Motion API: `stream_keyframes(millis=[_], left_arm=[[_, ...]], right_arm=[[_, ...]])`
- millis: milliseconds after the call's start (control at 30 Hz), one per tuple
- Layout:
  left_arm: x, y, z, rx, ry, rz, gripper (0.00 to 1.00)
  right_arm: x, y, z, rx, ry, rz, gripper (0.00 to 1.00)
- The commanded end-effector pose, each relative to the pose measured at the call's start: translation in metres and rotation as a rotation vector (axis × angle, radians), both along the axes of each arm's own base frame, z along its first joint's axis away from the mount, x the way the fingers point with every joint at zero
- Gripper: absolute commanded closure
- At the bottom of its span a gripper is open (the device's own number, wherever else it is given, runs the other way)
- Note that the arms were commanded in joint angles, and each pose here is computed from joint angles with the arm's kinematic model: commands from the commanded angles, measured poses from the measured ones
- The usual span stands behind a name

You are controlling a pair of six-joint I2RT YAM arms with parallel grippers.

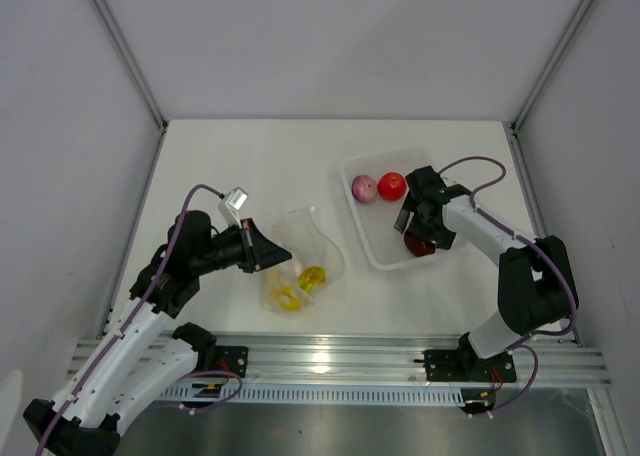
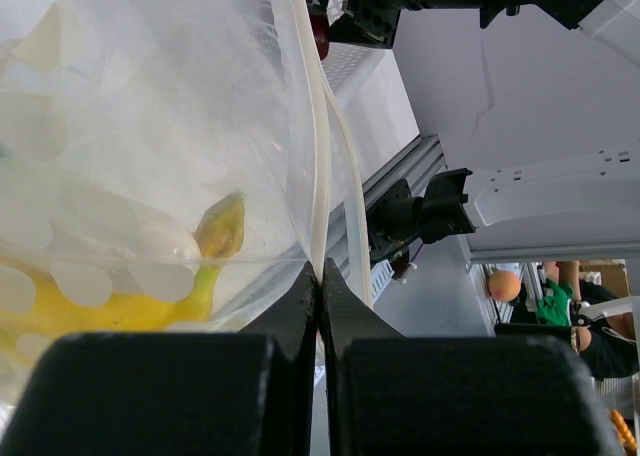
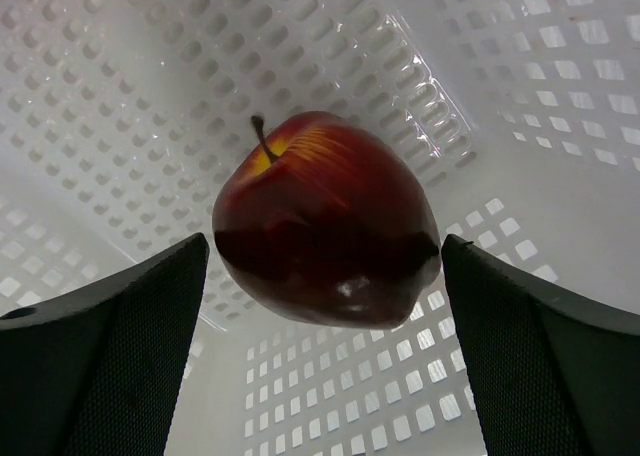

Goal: Place the food in the zip-top bag and seal the zipper
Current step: Pick up the fake fruit from the bin.

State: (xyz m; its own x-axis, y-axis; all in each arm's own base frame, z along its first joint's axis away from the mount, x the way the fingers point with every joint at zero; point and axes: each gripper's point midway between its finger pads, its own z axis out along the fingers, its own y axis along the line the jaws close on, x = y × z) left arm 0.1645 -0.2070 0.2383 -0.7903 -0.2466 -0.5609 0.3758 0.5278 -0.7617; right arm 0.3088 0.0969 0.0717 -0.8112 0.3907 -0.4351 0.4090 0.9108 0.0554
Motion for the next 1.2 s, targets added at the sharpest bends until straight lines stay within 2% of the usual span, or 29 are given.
stream_keyframes(millis=[0, 167, 367, 467, 500, 567, 600, 633, 767, 800, 1000, 1067, 1167], left_arm=[[0.004, 0.001, 0.019, -0.017, -0.055, 0.012, 0.99], [0.004, 0.001, 0.022, -0.018, -0.060, 0.005, 1.00], [0.004, 0.001, 0.019, -0.015, -0.053, 0.007, 0.99], [0.004, 0.001, 0.016, -0.013, -0.048, 0.009, 1.00], [0.004, 0.001, 0.016, -0.014, -0.048, 0.009, 0.99], [0.004, 0.001, 0.013, -0.014, -0.042, 0.008, 0.99], [0.004, 0.001, 0.012, -0.012, -0.041, 0.006, 0.99], [0.004, 0.001, 0.012, -0.012, -0.038, 0.008, 0.99], [0.002, 0.001, 0.006, -0.005, -0.025, 0.008, 0.99], [0.003, 0.002, 0.006, -0.006, -0.022, 0.011, 0.99], [0.001, 0.003, 0.000, 0.002, -0.006, 0.015, 0.99], [0.000, 0.004, -0.004, 0.003, 0.003, 0.022, 0.99], [-0.001, 0.005, -0.005, -0.005, 0.006, 0.030, 0.99]], right_arm=[[0.005, 0.001, -0.009, 0.005, 0.004, -0.012, 0.01], [0.006, 0.003, -0.023, 0.009, 0.024, -0.008, 0.02], [0.007, 0.005, -0.024, 0.023, -0.001, 0.009, 0.13], [0.006, 0.003, -0.023, 0.020, -0.012, 0.021, 0.26], [0.006, 0.004, -0.021, 0.022, -0.021, 0.029, 0.40], [0.006, 0.003, -0.019, 0.020, -0.028, 0.040, 0.51], [0.007, 0.005, -0.014, 0.028, -0.045, 0.046, 0.65], [0.007, 0.005, -0.011, 0.033, -0.053, 0.054, 0.71], [0.007, 0.009, 0.020, 0.067, -0.123, 0.092, 0.78], [0.005, 0.010, 0.027, 0.082, -0.135, 0.101, 0.84], [-0.011, 0.041, 0.103, 0.224, -0.333, 0.257, 0.92], [-0.025, 0.063, 0.131, 0.292, -0.391, 0.361, 0.92], [-0.042, 0.077, 0.163, 0.308, -0.481, 0.449, 0.91]])
